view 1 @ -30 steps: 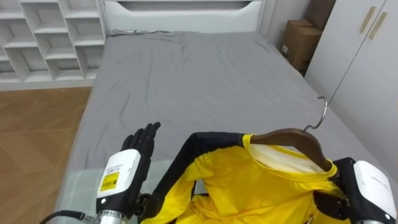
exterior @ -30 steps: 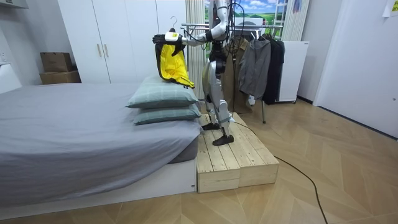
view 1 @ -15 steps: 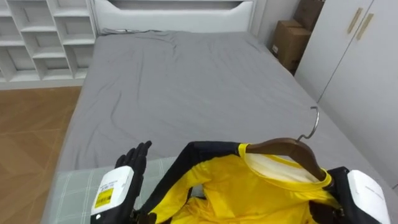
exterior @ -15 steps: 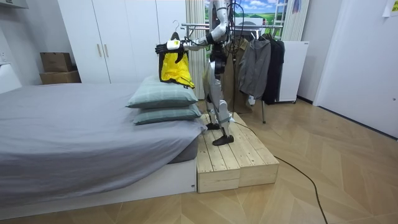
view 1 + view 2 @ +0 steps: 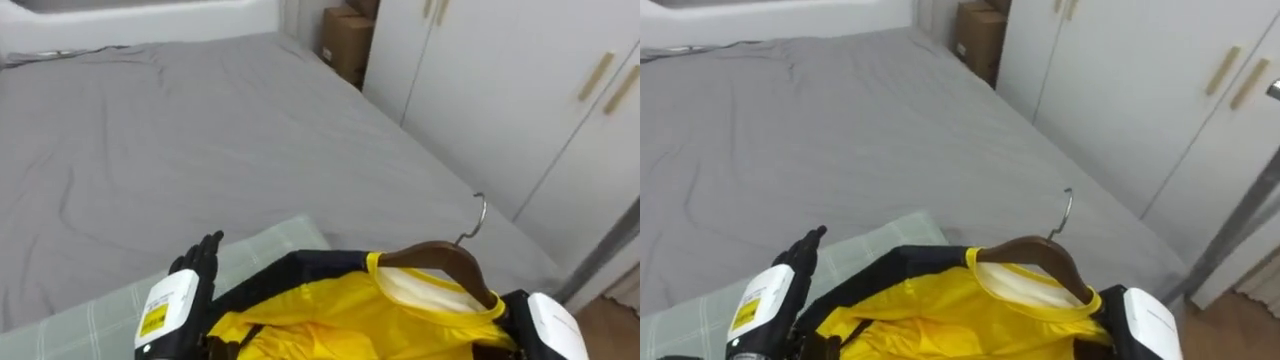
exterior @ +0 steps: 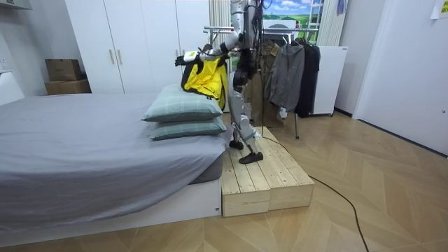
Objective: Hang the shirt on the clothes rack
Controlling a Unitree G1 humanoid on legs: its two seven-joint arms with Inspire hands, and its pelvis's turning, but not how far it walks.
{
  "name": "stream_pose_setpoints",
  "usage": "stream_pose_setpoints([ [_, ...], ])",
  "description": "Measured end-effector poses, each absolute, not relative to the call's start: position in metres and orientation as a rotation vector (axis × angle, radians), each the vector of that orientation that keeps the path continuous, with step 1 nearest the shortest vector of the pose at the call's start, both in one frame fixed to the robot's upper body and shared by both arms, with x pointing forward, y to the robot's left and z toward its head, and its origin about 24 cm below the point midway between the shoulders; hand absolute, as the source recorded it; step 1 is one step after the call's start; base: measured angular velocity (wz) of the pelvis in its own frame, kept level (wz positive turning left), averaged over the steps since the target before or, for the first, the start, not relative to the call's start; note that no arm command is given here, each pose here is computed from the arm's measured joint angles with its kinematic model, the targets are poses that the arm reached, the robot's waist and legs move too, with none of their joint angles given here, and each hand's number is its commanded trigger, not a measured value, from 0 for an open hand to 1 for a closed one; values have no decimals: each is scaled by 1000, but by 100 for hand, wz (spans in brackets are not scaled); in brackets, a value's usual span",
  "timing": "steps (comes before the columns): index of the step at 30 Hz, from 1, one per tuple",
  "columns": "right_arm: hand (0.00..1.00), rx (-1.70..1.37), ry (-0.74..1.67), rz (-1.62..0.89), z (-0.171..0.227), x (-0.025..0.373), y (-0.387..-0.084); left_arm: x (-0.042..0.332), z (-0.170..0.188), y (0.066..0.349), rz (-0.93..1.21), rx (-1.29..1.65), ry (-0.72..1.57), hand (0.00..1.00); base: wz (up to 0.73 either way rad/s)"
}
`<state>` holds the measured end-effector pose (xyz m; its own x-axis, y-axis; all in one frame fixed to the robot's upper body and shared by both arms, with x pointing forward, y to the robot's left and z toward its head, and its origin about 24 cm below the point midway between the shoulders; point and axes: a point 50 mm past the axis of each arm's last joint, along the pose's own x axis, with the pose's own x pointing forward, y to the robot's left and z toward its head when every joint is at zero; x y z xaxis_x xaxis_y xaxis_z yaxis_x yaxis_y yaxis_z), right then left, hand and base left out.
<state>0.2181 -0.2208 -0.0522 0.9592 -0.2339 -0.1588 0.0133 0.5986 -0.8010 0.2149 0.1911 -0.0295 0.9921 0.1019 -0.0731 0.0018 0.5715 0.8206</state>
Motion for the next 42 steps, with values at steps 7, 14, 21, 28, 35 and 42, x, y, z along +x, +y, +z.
stream_pose_setpoints([
  [7,100,-892,143,-153,-30,237,-207,216,-28,190,117,933,98,0,-99],
  [14,100,-907,121,-156,-24,240,-205,217,-29,179,181,807,98,0,-117],
  [21,100,-980,94,-118,-19,241,-207,225,-25,162,228,706,73,0,-96],
  [28,100,-1038,182,-154,-28,225,-221,216,-37,158,219,745,93,0,-58],
  [35,100,-1086,74,-160,-13,234,-213,210,-39,184,232,829,112,0,-85],
  [42,100,-1087,56,-154,-10,238,-210,214,-34,193,258,772,103,0,-46],
])
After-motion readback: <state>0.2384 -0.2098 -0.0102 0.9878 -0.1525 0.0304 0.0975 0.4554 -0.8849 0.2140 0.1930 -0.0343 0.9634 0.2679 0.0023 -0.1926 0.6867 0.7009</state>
